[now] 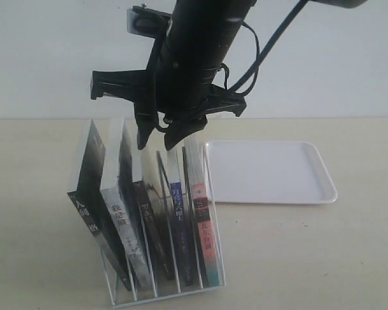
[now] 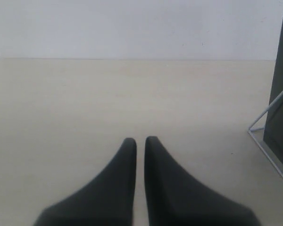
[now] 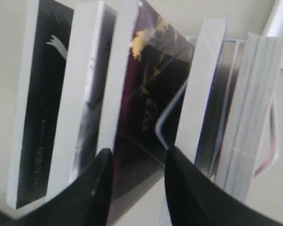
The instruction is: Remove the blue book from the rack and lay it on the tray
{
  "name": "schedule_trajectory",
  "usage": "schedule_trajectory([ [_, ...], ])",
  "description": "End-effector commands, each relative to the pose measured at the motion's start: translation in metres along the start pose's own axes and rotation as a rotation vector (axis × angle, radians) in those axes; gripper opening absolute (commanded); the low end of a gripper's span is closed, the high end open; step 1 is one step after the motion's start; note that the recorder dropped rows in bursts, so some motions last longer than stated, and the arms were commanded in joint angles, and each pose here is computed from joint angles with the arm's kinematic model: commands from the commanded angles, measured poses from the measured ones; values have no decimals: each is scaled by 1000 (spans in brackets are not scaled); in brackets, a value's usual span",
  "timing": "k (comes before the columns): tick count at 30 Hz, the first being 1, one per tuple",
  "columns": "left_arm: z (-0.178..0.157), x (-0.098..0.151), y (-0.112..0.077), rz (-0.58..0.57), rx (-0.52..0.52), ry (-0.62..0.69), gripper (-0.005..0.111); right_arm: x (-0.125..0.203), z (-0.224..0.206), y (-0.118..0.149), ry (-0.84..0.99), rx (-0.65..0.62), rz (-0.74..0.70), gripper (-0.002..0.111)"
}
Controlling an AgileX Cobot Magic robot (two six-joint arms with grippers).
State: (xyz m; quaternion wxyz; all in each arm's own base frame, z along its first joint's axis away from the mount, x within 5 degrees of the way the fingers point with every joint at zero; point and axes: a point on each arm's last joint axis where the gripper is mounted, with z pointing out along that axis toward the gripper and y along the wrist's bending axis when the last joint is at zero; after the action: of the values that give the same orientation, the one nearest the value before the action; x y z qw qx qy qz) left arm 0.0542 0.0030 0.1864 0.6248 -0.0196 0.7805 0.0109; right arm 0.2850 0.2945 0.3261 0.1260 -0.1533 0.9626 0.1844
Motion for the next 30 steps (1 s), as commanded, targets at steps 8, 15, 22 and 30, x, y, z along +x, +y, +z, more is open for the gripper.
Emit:
schedule_trajectory([
  [8, 0, 1, 0, 6, 7, -2, 6, 6, 8, 2, 87, -27, -3, 28],
  [15, 0, 1, 0, 6, 7, -2, 6, 5, 8, -2, 70, 13, -7, 28],
  [22, 0, 1, 0, 6, 7, -2, 6, 2, 8, -7, 43, 73, -8, 28],
  [30, 0, 1, 0, 6, 7, -2, 6, -1, 7, -14, 15, 136, -32, 28],
])
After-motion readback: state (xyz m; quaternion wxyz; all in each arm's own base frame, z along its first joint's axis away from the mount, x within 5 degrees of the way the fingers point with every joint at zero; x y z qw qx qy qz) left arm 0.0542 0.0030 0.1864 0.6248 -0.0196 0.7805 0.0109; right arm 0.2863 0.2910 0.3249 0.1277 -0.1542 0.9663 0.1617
